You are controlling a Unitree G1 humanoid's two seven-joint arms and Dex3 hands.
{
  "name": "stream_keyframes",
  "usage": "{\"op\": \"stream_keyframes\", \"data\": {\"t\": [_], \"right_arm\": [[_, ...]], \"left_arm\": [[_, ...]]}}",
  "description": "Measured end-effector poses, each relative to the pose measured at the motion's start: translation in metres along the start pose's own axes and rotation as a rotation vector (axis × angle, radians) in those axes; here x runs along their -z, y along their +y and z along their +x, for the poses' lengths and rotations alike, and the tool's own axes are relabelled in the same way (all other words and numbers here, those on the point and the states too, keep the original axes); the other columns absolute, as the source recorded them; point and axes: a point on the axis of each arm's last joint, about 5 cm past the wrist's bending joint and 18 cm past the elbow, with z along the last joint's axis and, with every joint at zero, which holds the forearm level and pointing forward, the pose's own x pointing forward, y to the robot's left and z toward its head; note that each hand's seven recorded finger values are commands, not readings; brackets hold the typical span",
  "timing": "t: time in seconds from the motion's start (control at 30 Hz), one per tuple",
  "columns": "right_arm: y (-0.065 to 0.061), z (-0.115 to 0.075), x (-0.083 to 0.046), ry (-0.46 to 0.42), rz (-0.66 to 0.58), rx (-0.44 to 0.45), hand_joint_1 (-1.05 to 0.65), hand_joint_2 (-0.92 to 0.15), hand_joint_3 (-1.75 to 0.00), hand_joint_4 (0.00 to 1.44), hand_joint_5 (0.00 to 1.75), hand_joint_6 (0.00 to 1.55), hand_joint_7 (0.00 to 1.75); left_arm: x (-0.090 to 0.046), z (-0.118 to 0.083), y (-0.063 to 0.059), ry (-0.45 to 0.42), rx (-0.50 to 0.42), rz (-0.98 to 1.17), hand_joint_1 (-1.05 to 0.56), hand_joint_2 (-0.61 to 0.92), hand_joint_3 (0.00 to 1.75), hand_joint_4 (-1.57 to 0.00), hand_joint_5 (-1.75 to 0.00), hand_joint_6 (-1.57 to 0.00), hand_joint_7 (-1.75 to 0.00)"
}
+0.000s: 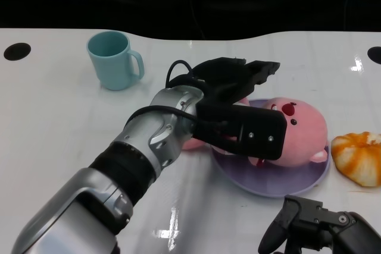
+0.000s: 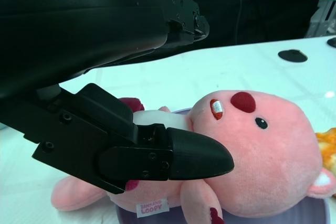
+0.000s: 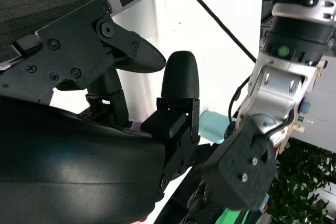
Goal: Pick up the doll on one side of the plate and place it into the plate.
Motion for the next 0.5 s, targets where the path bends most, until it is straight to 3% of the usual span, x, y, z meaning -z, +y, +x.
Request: {"op": "stream_keyframes", "data": {"t": [0.5], "right_arm": [[-0.004,-0.001,0.000,-0.002,-0.016,-0.002,-0.15,-0.56,-1.04,0.64,1.65,0.60,1.30]], "left_arm": [[0.011,-0.052,0.009,-0.073,-0.073,-0.216,-0.91,0.92,0.49,-0.10,-0.09,-0.13,-0.06]]}}
